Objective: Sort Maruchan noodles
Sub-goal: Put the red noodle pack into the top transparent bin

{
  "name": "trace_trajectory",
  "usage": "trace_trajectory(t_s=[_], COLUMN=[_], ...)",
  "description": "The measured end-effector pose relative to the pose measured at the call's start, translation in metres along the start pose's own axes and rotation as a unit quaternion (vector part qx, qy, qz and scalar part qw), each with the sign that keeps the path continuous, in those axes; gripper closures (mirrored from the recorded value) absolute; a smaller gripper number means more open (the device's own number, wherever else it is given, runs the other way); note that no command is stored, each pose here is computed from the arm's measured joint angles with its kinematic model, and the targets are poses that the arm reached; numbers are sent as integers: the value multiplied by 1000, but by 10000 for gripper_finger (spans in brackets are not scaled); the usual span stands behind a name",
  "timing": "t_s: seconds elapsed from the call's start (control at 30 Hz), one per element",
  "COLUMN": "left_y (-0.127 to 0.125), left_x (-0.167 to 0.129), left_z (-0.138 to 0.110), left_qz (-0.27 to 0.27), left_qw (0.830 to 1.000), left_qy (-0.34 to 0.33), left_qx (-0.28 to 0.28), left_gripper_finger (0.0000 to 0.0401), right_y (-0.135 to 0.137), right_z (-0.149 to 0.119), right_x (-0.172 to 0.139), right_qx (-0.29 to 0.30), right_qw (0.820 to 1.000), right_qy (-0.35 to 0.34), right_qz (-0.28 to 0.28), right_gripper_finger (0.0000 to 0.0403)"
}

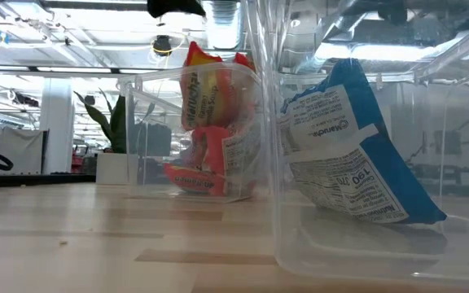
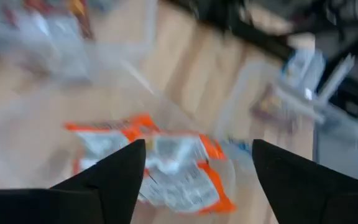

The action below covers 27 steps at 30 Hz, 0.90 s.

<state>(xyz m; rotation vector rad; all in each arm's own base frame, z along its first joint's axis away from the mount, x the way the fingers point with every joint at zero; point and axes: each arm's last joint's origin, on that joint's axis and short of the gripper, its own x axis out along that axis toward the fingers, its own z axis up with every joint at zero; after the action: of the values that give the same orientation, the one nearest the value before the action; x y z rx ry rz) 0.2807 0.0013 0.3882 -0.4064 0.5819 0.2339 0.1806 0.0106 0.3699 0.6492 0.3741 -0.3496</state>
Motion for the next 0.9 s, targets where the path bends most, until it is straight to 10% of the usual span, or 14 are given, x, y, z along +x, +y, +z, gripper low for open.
trace_trajectory(t_s=[0.27,0.57,0.77,0.9], left_y=[7,23,26,26], left_x=[-56,-40,-39,-40], left_z=[9,-31,-37,-37], left_qz=[18,-75,-91,-93], left_qw=[982,953,946,945], left_qy=[-188,-286,-301,-303], left_qx=[-5,-64,-78,-74], left_gripper_finger=[118,117,117,117], right_y=[8,7,16,27], right_z=[23,21,-1,-38], right_x=[-29,-30,-36,-46], right_qx=[2,-1,61,76], right_qw=[998,999,967,928], right_qy=[-57,-39,183,337], right_qz=[27,32,170,141], right_gripper_finger=[112,112,112,112])
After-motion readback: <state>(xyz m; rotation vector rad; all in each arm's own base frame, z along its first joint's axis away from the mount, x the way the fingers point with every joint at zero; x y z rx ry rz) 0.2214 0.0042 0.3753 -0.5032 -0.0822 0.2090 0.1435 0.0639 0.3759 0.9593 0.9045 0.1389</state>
